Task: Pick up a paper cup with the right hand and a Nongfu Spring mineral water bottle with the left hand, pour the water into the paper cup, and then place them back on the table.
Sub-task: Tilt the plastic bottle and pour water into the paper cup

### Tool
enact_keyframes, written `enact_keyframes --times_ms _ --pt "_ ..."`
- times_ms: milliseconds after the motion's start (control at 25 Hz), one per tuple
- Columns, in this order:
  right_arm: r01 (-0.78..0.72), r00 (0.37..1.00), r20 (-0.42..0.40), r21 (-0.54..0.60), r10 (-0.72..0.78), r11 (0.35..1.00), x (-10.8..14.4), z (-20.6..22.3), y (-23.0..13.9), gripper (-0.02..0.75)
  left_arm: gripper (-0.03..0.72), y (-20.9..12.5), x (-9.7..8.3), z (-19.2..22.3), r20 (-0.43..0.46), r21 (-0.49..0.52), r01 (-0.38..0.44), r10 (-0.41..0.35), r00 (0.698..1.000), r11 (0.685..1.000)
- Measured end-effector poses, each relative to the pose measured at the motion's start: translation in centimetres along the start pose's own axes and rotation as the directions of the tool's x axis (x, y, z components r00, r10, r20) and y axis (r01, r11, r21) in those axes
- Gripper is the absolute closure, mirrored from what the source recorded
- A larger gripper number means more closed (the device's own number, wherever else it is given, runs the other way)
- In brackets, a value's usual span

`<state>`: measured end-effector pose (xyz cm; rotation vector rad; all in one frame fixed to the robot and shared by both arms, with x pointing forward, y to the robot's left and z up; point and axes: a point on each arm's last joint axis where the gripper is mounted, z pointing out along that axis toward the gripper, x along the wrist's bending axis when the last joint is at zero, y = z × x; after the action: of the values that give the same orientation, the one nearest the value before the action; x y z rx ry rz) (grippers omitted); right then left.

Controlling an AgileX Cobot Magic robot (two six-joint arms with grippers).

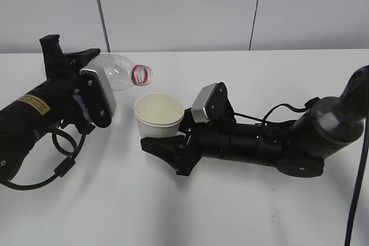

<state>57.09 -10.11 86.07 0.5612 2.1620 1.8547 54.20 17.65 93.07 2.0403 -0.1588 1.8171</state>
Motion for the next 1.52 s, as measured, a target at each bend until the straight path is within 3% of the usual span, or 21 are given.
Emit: enact_keyframes --times_ms 240,920,1520 --pt "-0.005 1.0 0.011 -0.002 0.005 1.0 -0.1 0.0 0.02 0.2 0.302 0.0 0.0 0.0 0.0 0.0 -0.011 0.011 1.0 1.0" --pt "-0.007 1.0 0.016 0.0 0.007 1.0 -0.14 0.0 0.0 0.2 0.302 0.0 0.0 0.0 0.0 0.0 -0.189 0.189 0.982 0.982" --pt "-0.008 0.999 0.031 0.034 0.007 0.999 -0.29 0.0 -0.3 0.2 0.302 0.0 0.0 0.0 0.0 0.0 -0.26 0.26 0.965 0.965"
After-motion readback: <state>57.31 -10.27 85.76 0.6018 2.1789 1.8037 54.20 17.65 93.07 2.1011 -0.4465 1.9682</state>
